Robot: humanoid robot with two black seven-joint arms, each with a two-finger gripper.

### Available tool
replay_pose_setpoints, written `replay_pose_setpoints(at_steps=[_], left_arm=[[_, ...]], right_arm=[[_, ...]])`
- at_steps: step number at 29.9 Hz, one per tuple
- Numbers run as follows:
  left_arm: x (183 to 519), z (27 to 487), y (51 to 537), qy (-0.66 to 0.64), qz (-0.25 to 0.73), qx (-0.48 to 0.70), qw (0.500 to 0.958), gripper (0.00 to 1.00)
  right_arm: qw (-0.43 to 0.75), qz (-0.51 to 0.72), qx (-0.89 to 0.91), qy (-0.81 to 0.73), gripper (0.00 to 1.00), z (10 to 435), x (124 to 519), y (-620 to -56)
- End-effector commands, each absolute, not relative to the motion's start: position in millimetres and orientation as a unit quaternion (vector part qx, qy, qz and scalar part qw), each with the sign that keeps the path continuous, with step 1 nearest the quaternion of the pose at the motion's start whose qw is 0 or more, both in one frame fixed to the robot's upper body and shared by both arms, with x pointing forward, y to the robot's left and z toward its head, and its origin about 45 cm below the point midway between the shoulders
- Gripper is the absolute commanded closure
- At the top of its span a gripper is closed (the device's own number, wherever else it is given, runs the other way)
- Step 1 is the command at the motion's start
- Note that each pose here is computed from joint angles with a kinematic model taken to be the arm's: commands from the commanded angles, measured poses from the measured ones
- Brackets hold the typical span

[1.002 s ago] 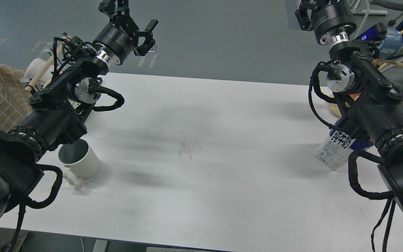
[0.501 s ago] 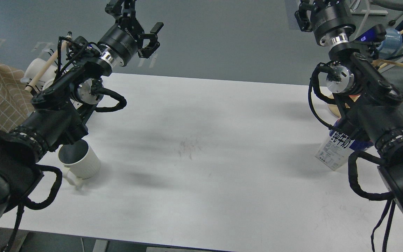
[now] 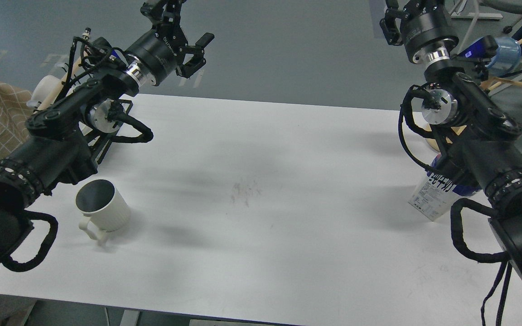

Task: Place cup and milk with both arms

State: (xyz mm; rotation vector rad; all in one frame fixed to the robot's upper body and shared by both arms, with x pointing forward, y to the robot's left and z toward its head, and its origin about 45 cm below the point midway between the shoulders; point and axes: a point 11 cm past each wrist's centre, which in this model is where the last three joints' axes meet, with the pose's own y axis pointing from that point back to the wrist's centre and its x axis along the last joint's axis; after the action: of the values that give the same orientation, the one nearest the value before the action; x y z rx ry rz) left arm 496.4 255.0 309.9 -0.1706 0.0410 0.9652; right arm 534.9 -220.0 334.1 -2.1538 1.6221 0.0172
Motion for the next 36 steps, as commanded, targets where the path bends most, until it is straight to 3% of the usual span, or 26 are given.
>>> replay_pose_setpoints(at_steps=[1,9,17,21,30,36], left_arm=[[486,324,268,-0.035,0.440,-0.023,0.897,0.01],[440,352,300,-0.205,0.354,0.155,0.899,0.01],[357,349,357,-0.360,0.218,0.390,0.819,0.01],[335,336,386,-0.335,0.212,0.427,0.812,0.01],[282,255,438,-0.252,0.139,0.538,0.792,0.01],[283,231,463,-0.216,0.156,0.561,0.784,0.01]], right_arm=[[0.221,0.006,-0.779,0.587,0.00,334,535,-220],[0.223,0.005,-0.780,0.585,0.00,336,535,-219],[0.233,-0.001,-0.786,0.573,0.00,344,533,-212],[0.233,0.001,-0.785,0.574,0.00,341,532,-212],[0.235,0.009,-0.789,0.567,0.00,328,525,-209],[0.240,0.009,-0.792,0.561,0.00,328,522,-205]])
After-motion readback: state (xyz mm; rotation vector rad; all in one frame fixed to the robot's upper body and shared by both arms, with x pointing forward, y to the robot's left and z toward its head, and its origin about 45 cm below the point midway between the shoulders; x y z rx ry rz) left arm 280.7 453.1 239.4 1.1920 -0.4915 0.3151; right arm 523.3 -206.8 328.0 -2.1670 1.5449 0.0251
